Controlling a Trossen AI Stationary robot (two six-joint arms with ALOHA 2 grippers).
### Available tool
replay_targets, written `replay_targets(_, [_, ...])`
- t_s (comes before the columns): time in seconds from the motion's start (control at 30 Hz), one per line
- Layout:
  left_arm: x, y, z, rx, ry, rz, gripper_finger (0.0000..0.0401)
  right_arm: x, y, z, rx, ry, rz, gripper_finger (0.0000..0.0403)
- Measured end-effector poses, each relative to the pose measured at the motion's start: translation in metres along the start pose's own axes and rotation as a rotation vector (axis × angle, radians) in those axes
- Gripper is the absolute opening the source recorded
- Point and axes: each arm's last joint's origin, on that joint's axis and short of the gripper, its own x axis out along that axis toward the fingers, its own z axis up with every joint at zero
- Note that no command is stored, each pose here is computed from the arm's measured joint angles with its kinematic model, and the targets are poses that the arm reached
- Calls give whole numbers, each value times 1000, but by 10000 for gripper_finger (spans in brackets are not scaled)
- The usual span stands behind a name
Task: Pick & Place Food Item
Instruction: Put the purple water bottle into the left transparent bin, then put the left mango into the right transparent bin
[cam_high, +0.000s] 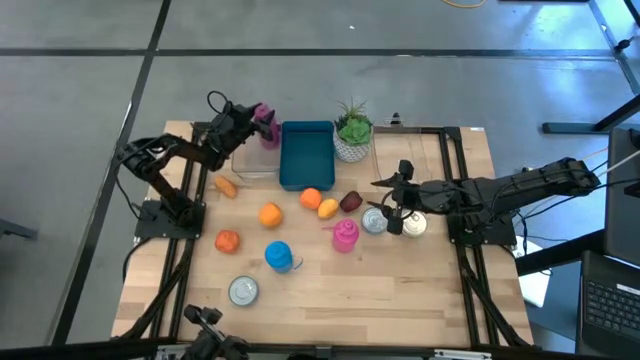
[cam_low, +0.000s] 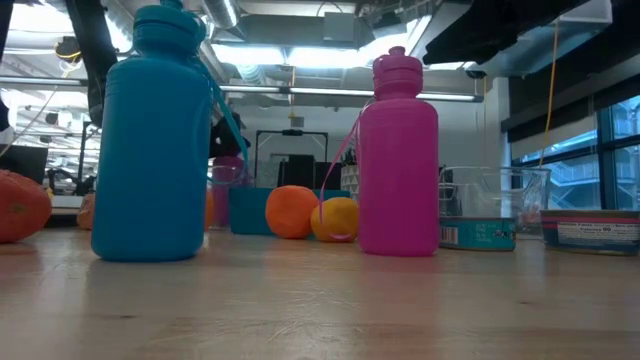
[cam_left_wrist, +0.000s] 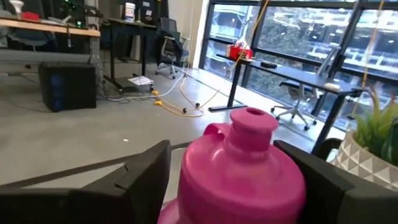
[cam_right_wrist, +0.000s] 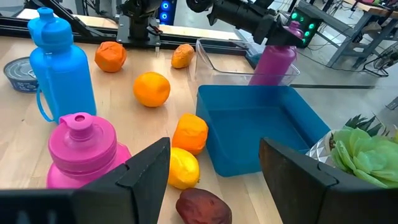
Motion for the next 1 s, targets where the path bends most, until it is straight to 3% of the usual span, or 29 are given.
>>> replay_targets(0.2, [0,3,1,-18,4,-34,291,0,0,0,-1,0,0,242])
replay_targets(0.7, [0,0,10,-63,-65,-122,292,0,0,0,-1,0,0,242])
replay_targets(1.0, [-7,-6,31,-47,-138,-191,292,0,0,0,-1,0,0,242])
